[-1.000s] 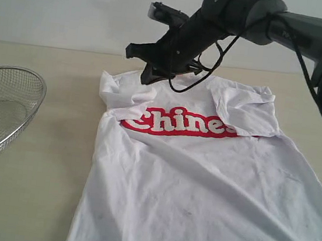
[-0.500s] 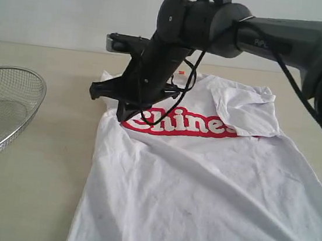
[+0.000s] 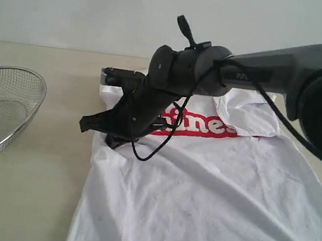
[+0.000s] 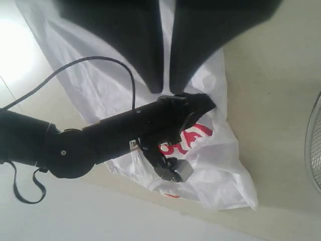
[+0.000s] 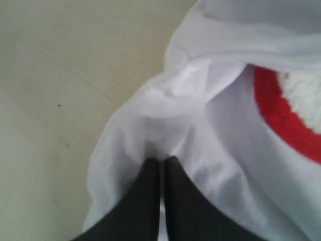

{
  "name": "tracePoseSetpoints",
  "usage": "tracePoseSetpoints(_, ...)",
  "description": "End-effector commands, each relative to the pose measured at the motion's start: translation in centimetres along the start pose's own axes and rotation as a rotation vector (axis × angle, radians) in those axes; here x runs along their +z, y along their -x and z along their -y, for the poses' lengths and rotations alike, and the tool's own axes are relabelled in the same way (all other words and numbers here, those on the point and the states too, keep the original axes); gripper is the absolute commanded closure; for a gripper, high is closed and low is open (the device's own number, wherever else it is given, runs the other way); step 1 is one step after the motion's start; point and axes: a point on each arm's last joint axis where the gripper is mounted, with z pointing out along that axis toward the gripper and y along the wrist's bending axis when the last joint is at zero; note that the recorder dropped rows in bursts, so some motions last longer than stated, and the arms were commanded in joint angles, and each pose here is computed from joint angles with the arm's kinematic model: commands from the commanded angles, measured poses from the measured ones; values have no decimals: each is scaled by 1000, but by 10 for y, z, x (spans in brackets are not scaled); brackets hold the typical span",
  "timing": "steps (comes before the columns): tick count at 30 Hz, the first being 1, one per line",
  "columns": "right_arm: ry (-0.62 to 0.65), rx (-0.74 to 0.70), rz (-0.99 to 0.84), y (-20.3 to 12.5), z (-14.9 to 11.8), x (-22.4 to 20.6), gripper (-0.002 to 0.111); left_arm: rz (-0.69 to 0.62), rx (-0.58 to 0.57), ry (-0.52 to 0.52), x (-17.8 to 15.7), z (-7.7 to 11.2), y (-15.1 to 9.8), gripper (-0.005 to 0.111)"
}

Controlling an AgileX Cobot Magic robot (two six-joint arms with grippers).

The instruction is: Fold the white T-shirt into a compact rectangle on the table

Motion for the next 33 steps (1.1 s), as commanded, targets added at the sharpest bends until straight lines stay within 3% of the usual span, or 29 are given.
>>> tracePoseSetpoints(1,62,6,-27,-10,-10,21,108,-1,-3,-11,0,1,-1,102)
tracePoseSetpoints(8,185,4,-34,-14,-28,25,108,-1,-3,-11,0,1,-1,102)
tracePoseSetpoints(17,172,40,67,10,-15,-16,108,-9,4,-19,0,2,-2,102)
tracePoseSetpoints(27,-36,51,79,24,31,-64,108,-58,56,-69,-2,9,2,102)
tracePoseSetpoints(33,-67,30,139,32,43,-82,108,-97,6,-62,14,1,25,102)
